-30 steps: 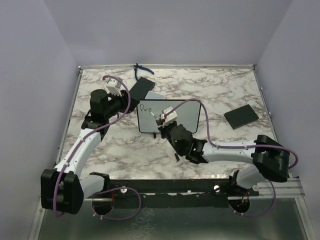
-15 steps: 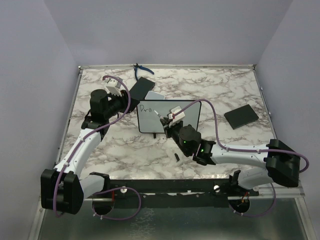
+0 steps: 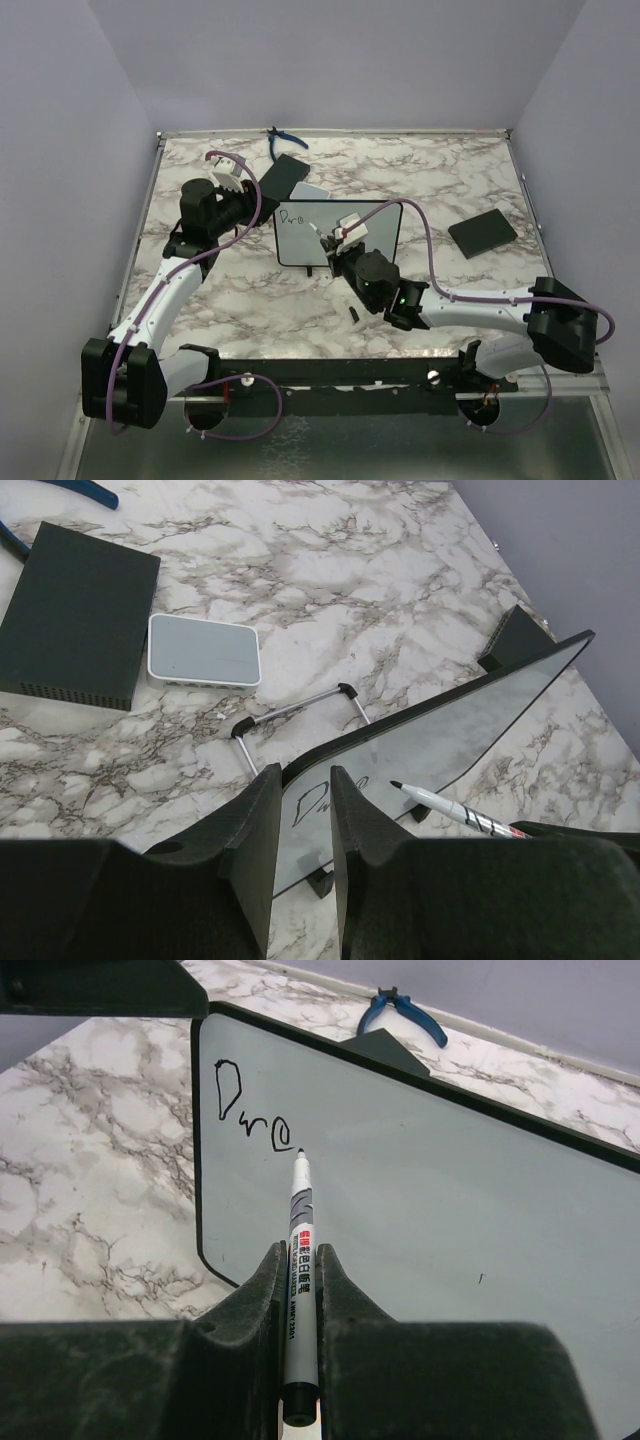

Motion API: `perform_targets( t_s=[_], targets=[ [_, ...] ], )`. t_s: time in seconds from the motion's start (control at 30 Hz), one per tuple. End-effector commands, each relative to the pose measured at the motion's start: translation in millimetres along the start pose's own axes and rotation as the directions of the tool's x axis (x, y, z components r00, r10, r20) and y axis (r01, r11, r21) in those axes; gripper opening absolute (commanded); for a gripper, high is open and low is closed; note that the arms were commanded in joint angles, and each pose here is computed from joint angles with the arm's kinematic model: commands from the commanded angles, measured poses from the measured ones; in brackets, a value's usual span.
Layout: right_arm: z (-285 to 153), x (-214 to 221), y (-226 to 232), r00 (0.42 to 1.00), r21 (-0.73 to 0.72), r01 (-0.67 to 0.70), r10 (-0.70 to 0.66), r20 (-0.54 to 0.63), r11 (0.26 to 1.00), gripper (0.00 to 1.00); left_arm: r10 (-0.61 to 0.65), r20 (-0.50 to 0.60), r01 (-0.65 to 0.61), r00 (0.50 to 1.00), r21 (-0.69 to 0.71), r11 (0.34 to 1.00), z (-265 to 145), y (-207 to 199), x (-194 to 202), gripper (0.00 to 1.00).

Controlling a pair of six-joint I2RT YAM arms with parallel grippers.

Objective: Write a sentence on the whiteboard

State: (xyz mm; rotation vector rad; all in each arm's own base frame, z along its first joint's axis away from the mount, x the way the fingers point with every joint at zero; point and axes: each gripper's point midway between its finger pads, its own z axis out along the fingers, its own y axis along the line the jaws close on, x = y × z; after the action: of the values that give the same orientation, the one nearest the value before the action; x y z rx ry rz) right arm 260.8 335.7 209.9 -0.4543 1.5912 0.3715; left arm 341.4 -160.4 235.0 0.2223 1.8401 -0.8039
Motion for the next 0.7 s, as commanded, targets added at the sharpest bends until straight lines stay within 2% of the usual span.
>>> perform_targets(
  t_s=[0.0,0.67],
  targets=[
    [5.4,0.2,-3.4,1.000,0.030,0.007,-0.007,0.000,1.000,0.00,0.005,0.000,-0.005,1.000,0.020,1.000,-3.3,-6.5,2.4,0.27],
    [12.8,-9.6,-9.2,0.999,0.051,0.013,-0.015,0.035,0.999,0.00,0.006,0.003,-0.006,1.000,0.018,1.000,-3.5,-6.1,1.6,0.27]
  ],
)
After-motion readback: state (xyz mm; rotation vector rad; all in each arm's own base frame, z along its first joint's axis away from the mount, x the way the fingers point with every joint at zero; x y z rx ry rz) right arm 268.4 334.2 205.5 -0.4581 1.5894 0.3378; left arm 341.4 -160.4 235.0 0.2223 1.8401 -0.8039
